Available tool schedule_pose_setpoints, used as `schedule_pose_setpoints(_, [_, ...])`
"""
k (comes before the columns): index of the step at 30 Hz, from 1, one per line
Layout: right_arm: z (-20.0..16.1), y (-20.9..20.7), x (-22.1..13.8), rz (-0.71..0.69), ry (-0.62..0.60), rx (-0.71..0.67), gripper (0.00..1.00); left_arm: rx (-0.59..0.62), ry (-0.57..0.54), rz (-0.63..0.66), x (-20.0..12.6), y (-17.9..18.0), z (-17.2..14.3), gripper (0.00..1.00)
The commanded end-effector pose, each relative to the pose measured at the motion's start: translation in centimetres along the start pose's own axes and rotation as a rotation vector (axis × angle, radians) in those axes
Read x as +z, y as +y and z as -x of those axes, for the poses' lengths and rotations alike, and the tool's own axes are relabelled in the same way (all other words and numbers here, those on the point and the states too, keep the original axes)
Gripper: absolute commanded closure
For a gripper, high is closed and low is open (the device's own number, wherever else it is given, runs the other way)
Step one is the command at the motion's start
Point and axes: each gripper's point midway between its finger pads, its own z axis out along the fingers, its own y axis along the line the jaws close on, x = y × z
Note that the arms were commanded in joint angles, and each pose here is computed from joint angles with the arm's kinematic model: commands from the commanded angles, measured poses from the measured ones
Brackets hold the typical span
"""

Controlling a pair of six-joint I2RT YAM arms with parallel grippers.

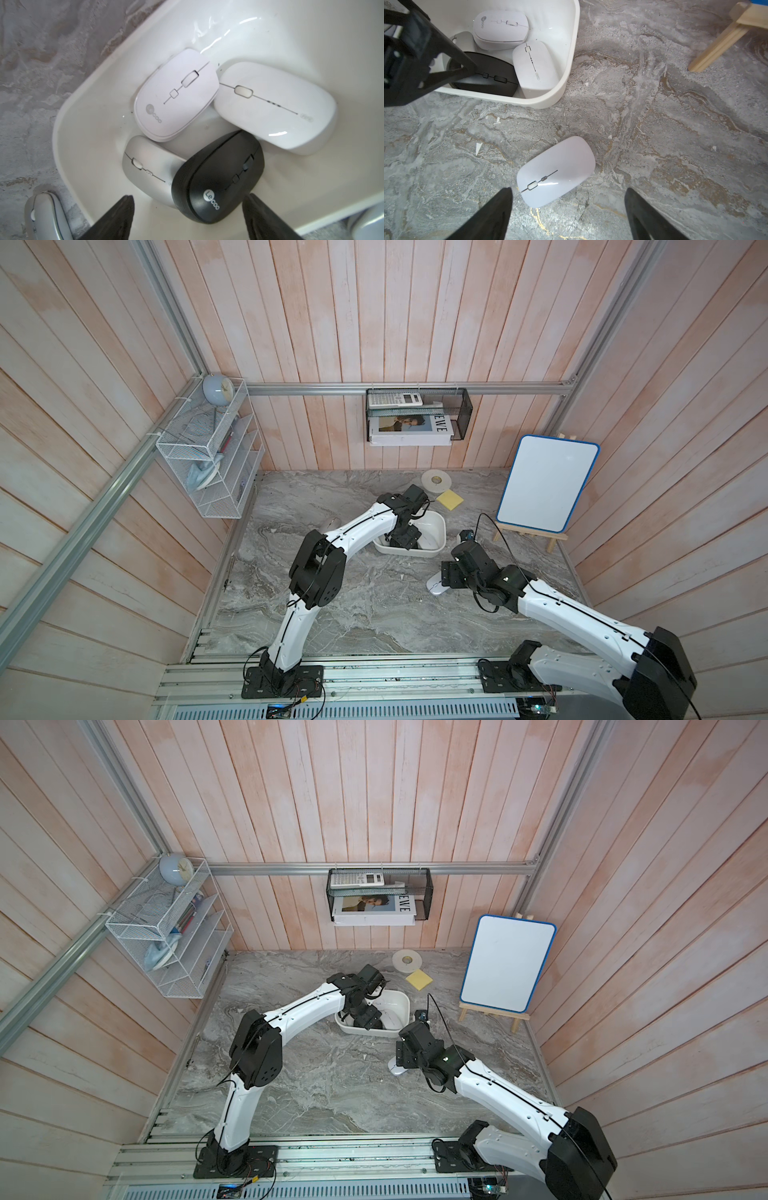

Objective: Take out the mouse from the storage box
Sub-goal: Pick up the mouse from the storage box.

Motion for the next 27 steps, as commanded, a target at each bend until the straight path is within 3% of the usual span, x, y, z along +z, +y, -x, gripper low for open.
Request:
schedule_pose_setpoints(1, [-0.4, 0.2, 0.5, 0.011, 0.014, 0.026, 0.11, 0.04, 0.066, -0.034, 0.7, -0.6, -1.0, 0.14])
schedule_pose_setpoints(13, [-0.5, 0.6, 1.0, 0.02, 0.029, 0.033, 0.11, 0.068, 0.155, -0.034, 3.5, -0.8, -2.2, 0.12])
schedule_pose_setpoints(20, [-0.5, 0.7, 1.1, 0.023, 0.031, 0.032, 0.11, 0.03, 0.153, -0.01, 4.6, 0.0, -1.7, 0.21])
schedule_pose_setpoints(27, [-0.6, 0.5, 1.0, 0.016, 0.029, 0.03, 0.11, 0.022, 0.187, 0.001, 5.4, 0.5, -2.3, 0.22])
